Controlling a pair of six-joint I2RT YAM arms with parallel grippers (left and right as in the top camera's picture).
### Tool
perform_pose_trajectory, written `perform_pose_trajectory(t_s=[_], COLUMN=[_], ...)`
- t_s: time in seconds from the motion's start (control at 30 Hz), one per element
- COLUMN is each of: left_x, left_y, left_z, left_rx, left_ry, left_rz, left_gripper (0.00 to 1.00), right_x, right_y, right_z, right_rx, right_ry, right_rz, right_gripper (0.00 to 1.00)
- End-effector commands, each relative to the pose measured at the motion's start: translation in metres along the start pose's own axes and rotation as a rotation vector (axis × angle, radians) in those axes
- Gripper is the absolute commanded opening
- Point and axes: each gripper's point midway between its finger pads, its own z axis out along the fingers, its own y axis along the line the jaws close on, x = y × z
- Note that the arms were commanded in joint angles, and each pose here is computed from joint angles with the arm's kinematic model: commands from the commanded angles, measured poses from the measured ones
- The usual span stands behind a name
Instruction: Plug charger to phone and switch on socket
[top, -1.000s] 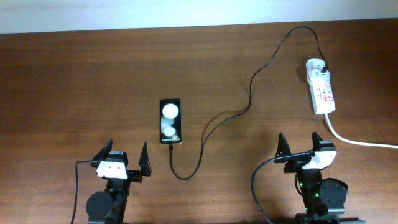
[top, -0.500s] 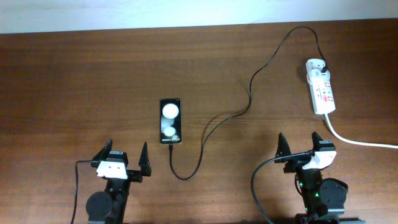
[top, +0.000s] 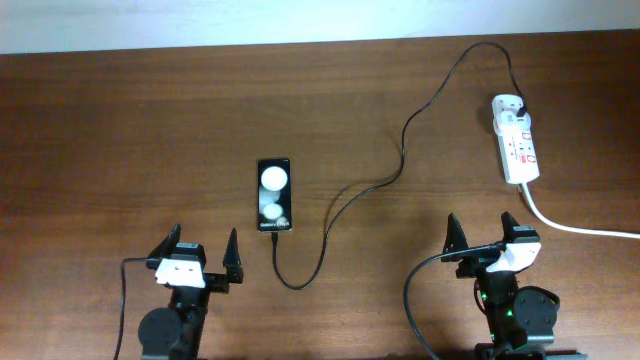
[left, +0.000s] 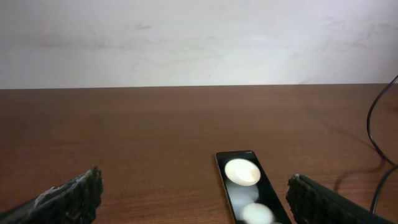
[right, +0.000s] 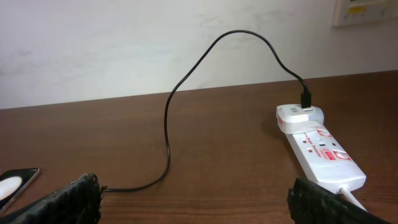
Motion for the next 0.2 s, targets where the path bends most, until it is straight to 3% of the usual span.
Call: perform_pose_trajectory(t_s=[0.0, 0.17], left_x=[0.0016, 0.0016], left_y=[0.0022, 0.0022], left_z=[-0.0002, -0.0002], left_rx=[-0.012, -0.012], left_ry=[0.004, 0.004], left_rz=[0.012, 0.012], left_gripper=[0.99, 0.99], right_x=[0.0013, 0.0013], right_y=[0.0025, 0.0025], right_z=[-0.0003, -0.0003], right_rx=[-0.011, -0.011], right_ry=[-0.001, -0.001], right_rz=[-0.005, -0.005], right_gripper=[0.98, 0.99])
